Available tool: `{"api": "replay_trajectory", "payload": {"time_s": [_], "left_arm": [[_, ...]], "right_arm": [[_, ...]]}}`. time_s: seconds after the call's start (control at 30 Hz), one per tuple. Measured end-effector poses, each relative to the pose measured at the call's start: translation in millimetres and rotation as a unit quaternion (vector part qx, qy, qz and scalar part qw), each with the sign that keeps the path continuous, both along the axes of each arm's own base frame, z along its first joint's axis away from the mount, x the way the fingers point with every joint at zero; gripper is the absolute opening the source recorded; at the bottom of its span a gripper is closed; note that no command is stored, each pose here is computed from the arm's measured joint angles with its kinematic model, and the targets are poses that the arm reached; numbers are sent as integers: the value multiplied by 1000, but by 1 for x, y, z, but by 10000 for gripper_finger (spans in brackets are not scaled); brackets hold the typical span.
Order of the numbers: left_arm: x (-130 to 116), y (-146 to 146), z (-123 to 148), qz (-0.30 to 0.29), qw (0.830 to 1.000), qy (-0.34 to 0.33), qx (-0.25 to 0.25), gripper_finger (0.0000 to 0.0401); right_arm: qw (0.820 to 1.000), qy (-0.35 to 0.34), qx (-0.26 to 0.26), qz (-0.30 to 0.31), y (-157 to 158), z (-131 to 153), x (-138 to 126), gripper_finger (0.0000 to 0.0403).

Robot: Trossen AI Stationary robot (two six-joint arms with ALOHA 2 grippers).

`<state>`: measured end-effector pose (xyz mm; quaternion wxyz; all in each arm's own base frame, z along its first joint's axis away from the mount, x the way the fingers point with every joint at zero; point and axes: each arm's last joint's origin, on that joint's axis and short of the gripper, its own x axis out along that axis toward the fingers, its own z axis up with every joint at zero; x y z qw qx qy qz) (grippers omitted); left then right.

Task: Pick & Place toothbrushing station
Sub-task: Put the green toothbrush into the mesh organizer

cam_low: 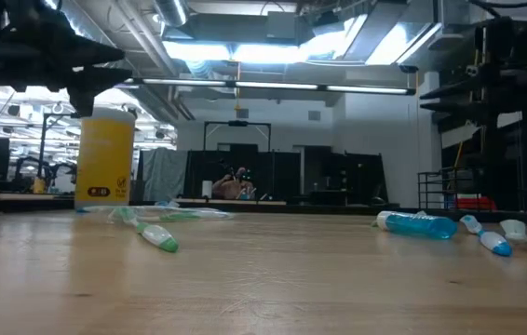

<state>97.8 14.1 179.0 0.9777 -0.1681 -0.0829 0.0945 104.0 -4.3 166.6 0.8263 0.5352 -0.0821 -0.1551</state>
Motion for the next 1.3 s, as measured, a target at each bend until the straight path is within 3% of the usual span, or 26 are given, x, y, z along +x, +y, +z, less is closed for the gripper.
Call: {"api": "replay_trajectory", "payload": {"time_s": [0.17, 0.3, 0.37, 0.5, 0.6, 0.67, 0.8, 0.93, 1.03, 1.3], "left_arm": [[-2, 5, 0, 89, 996, -5, -28, 171], [-2, 6, 1, 87, 987, -48, -128, 171], [-2, 5, 5, 60, 985, -71, -144, 171], [-5, -1, 21, -33, 983, -138, -119, 171], [-11, -4, 35, -84, 969, -211, -97, 171], [-17, -5, 45, -97, 955, -268, -82, 171], [-30, -6, 59, -97, 929, -355, -44, 171], [-37, -7, 65, -90, 915, -393, -16, 171], [-37, -7, 65, -90, 914, -396, -16, 171], [-37, -4, 64, -37, 917, -396, -22, 171]], "right_arm": [[999, -38, -17, 10, 1, 9, 0, 50], [984, -151, -77, 55, 3, 33, -4, 50], [958, -239, -142, 76, 5, 51, -11, 50], [873, -393, -280, 75, 9, 78, -34, 50], [817, -442, -361, 78, 12, 85, -44, 50], [803, -446, -388, 75, 13, 86, -45, 50], [801, -432, -408, 67, 13, 85, -43, 50], [796, -427, -425, 57, 13, 84, -43, 50], [793, -425, -433, 47, 13, 85, -44, 50], [815, -424, -394, -9, 9, 87, -46, 50]]}}
